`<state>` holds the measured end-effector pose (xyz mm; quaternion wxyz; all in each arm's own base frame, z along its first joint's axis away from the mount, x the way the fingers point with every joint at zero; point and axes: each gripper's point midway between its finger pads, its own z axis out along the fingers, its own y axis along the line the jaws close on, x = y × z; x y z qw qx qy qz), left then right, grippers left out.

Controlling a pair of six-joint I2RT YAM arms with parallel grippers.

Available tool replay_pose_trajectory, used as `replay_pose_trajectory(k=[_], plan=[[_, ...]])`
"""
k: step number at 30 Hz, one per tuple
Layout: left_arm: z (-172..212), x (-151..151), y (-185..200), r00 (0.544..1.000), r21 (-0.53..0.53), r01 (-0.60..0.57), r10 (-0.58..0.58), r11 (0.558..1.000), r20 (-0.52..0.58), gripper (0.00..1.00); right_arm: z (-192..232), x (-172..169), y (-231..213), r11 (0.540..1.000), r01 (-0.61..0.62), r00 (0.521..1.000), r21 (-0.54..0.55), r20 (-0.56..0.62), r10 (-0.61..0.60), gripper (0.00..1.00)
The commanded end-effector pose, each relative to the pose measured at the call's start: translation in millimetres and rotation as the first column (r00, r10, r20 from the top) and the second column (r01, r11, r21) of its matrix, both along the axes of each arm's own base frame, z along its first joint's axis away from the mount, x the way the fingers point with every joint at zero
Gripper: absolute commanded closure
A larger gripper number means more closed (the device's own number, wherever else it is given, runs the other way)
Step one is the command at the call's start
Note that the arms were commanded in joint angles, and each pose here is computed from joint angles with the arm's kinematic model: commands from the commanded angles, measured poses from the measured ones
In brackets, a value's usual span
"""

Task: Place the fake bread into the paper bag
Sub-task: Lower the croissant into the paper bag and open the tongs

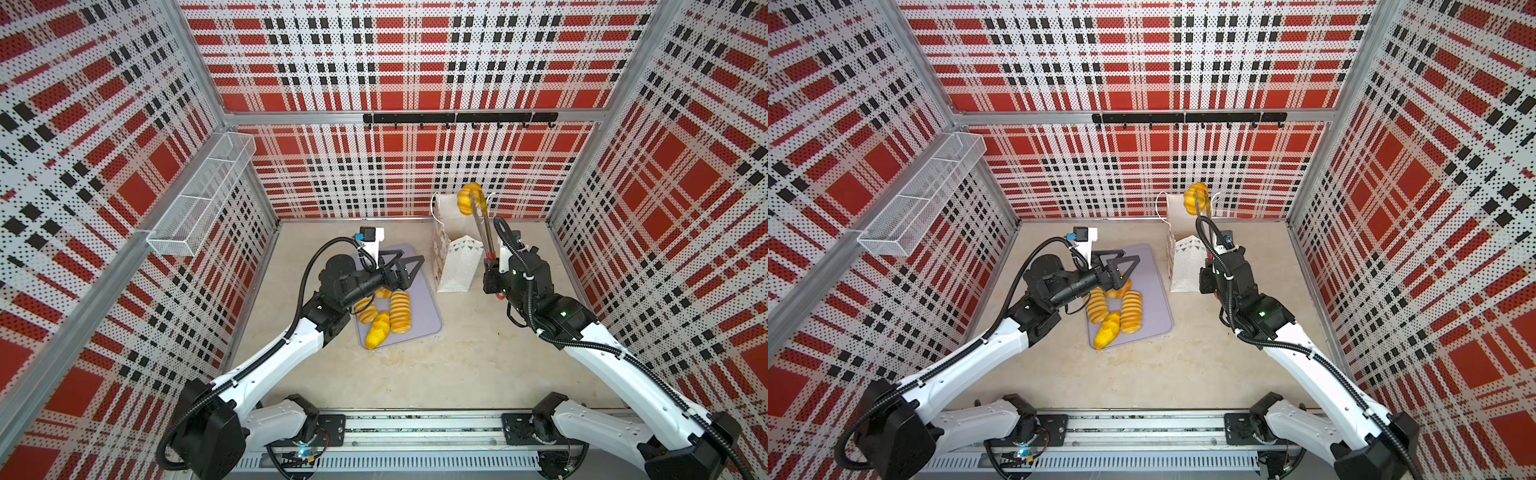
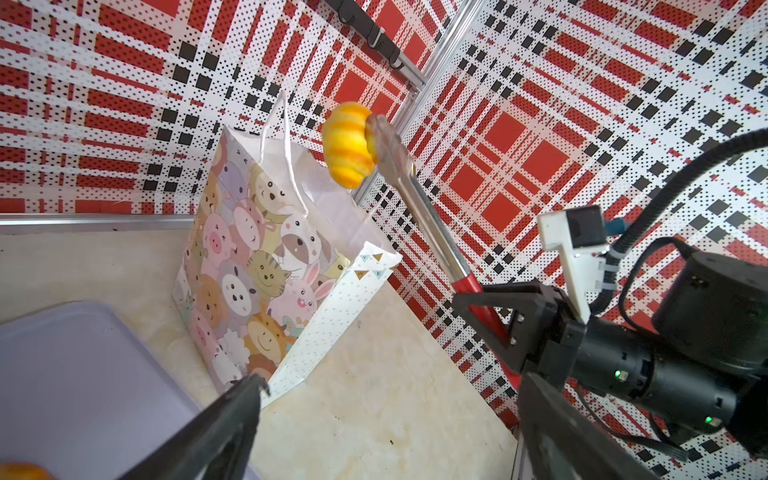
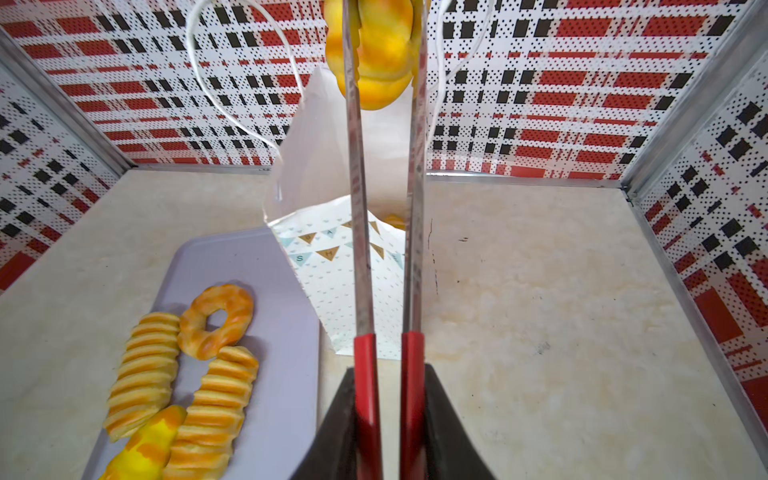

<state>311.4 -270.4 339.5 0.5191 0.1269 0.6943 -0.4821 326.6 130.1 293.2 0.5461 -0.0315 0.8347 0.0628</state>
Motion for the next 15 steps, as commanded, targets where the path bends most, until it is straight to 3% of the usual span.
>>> replay_pose_trajectory(k=[1, 15], plan=[[16.6, 4.0, -3.6, 0.998, -0.021, 0.020, -0.019, 1.000, 0.056, 0.02, 3.1, 7.1, 5.7, 0.999, -0.017, 1.000, 0.038, 0.020, 0.016, 0.73], [7.0, 6.1, -17.4, 0.996, -0.058, 0.089, -0.087, 0.994, 0.031, 0.02, -8.0, 11.4, 14.5, 0.997, -0.059, 0.998, 0.043, -0.008, 0.059, 0.68]])
